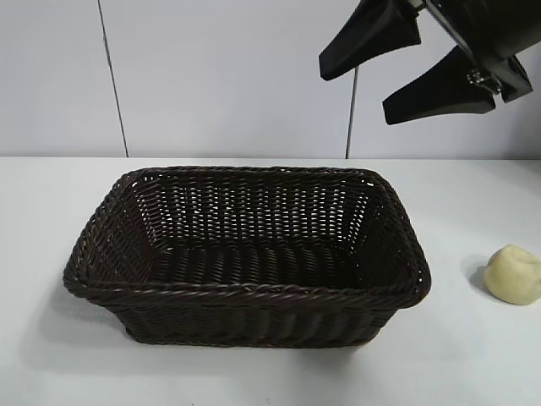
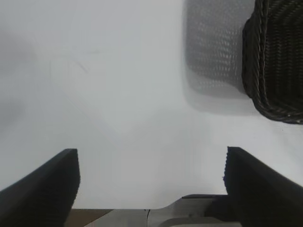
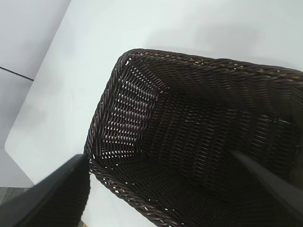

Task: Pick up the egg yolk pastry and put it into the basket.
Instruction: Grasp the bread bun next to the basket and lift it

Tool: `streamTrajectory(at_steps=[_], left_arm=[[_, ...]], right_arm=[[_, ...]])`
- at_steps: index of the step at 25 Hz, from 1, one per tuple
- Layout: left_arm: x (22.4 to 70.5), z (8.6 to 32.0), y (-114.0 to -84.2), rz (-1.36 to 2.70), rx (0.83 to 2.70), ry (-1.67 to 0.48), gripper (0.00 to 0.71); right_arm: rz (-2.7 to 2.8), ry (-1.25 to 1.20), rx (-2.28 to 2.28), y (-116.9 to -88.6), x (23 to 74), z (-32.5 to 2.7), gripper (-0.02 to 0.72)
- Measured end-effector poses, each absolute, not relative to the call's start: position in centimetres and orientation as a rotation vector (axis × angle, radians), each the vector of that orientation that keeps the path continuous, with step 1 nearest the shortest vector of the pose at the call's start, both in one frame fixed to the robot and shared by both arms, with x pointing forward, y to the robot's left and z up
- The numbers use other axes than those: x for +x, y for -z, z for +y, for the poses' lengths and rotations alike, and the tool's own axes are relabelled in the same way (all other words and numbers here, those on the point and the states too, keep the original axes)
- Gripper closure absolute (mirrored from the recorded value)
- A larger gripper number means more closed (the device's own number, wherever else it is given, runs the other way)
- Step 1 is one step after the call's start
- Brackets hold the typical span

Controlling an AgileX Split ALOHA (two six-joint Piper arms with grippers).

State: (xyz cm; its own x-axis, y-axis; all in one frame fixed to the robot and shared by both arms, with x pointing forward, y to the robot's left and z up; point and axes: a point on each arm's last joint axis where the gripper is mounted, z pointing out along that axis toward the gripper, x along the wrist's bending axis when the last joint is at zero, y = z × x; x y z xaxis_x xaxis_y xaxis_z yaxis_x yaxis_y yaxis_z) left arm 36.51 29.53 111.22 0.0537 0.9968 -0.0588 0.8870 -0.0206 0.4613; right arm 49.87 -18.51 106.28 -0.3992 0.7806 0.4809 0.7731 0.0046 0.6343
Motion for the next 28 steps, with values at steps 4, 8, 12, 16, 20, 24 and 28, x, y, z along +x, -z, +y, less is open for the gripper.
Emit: streamTrajectory(at_steps=[4, 8, 12, 16, 20, 24, 28], left_arm=[[33.1, 29.6, -109.2, 1.889, 1.902, -0.463, 0.105], [30.9, 30.1, -106.3, 1.946, 1.845, -0.52, 0.105], [29.6, 30.4, -103.8, 1.952, 1.84, -0.569, 0.105], [29.3, 30.4, -103.3, 1.935, 1.82, -0.594, 0.105], [29.4, 30.4, -103.4, 1.931, 1.816, -0.597, 0.105], [29.4, 30.4, -103.4, 1.931, 1.816, -0.597, 0.105], [29.0, 30.4, -103.5, 1.915, 1.799, -0.618, 0.105]], right_arm=[[2.221, -1.392, 1.717, -106.3, 49.9, -18.5, 0.133], [2.223, -1.391, 1.718, -106.3, 49.9, -18.5, 0.133], [2.22, -1.392, 1.726, -106.3, 49.9, -18.5, 0.133], [2.219, -1.392, 1.727, -106.3, 49.9, -18.5, 0.133], [2.219, -1.392, 1.729, -106.3, 49.9, -18.5, 0.133], [2.219, -1.391, 1.73, -106.3, 49.9, -18.5, 0.133], [2.219, -1.39, 1.729, -106.3, 49.9, -18.5, 0.133]])
